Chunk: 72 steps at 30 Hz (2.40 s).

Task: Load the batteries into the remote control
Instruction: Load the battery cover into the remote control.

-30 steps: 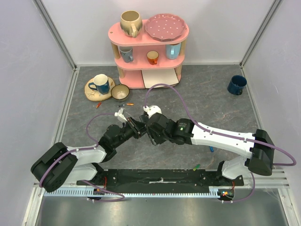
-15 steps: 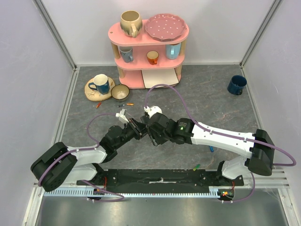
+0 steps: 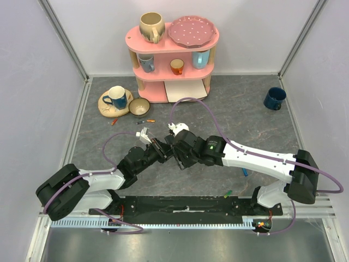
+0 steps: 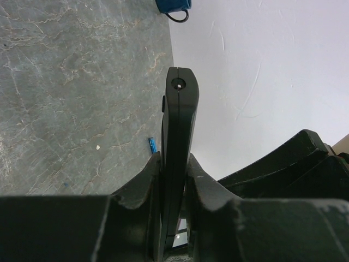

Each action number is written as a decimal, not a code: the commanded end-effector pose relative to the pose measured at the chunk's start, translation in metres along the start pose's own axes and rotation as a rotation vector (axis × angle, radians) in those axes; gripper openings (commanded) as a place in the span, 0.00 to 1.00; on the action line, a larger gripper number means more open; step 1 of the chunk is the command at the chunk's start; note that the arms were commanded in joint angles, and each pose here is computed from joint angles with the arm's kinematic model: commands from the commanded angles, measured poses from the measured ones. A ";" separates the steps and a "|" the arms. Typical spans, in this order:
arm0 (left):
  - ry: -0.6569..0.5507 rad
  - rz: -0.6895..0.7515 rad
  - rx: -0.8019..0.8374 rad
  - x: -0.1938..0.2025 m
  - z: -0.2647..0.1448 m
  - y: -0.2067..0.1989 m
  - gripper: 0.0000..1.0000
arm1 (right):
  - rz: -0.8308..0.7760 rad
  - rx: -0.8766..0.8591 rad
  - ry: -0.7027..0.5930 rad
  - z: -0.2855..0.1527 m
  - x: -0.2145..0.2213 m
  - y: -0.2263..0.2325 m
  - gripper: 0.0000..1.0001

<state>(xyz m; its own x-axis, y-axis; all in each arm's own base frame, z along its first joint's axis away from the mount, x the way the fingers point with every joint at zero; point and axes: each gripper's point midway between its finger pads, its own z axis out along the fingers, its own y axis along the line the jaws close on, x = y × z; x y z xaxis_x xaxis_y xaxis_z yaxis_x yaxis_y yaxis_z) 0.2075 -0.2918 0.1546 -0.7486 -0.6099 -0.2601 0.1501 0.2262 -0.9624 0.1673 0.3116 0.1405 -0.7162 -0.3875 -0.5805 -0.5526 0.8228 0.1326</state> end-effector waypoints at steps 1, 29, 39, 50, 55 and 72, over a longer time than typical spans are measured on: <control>0.097 -0.035 0.394 0.014 -0.012 -0.115 0.02 | 0.019 0.057 -0.075 0.010 -0.021 -0.015 0.12; 0.136 -0.039 0.384 0.028 -0.010 -0.112 0.02 | 0.030 0.082 -0.107 0.006 -0.034 -0.031 0.13; 0.116 -0.021 0.358 0.025 -0.008 -0.108 0.02 | 0.025 0.035 -0.103 0.002 -0.031 -0.025 0.25; 0.068 0.108 0.174 0.018 0.013 -0.075 0.02 | 0.000 -0.058 -0.133 -0.026 -0.030 -0.006 0.55; 0.058 0.113 0.148 0.016 0.017 -0.068 0.02 | -0.022 -0.101 -0.147 -0.040 -0.030 0.002 0.60; -0.023 0.174 -0.240 -0.017 0.027 -0.008 0.02 | -0.065 -0.046 -0.290 -0.076 -0.036 -0.017 0.63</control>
<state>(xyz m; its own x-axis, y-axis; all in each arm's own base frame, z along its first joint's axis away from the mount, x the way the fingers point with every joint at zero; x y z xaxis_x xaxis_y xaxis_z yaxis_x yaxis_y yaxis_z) 0.2197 -0.3179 0.1712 -0.7534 -0.5486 -0.3627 0.1635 0.3779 -0.9113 0.1643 0.2815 0.2069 -0.5848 -0.3256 -0.7430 -0.6137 0.7765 0.1428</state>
